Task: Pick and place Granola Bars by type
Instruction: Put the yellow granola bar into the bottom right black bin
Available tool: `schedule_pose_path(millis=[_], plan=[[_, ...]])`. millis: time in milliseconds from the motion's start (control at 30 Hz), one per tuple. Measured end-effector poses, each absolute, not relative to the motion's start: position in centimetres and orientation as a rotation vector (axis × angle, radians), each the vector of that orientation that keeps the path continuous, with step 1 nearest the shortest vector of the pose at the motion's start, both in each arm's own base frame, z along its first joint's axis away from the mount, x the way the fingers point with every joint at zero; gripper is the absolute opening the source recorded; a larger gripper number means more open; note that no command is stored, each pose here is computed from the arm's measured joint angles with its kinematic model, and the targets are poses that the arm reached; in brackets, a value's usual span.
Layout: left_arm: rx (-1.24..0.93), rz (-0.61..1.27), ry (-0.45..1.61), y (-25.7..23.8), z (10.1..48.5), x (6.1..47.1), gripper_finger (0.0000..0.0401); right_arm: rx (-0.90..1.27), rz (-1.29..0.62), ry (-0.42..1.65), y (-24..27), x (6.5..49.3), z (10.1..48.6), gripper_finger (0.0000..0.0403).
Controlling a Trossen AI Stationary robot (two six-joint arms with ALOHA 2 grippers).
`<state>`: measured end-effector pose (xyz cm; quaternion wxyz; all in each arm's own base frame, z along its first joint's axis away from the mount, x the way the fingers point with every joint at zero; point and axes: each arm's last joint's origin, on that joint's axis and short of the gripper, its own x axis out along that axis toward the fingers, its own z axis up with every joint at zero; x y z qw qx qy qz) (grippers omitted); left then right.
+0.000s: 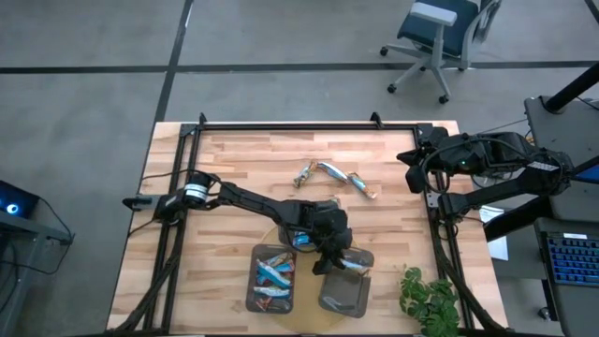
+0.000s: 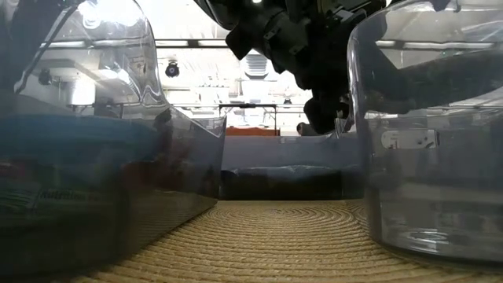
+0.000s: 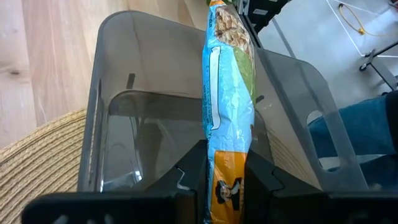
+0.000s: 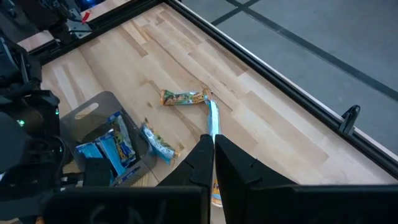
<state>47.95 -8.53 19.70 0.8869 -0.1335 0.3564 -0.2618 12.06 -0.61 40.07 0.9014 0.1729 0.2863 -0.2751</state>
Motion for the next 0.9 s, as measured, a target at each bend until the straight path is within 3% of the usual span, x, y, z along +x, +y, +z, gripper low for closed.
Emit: schedule_pose_path(millis=[167, 467, 900], plan=[[-0.278, -0.544, 0.746, -8.5, 19.7, 47.9, 0.0059, 0.358, -0.569, 0.592, -0.6, 12.1, 40.1, 0.0008], [-0.280, -0.539, 0.755, -8.5, 19.6, 47.9, 0.0131, 0.358, -0.569, 0.591, -0.6, 12.1, 40.1, 0.0008], [-0.281, -0.541, 0.778, -8.4, 20.8, 47.8, 0.0134, 0.355, -0.574, 0.589, -0.6, 12.1, 40.1, 0.0008]])
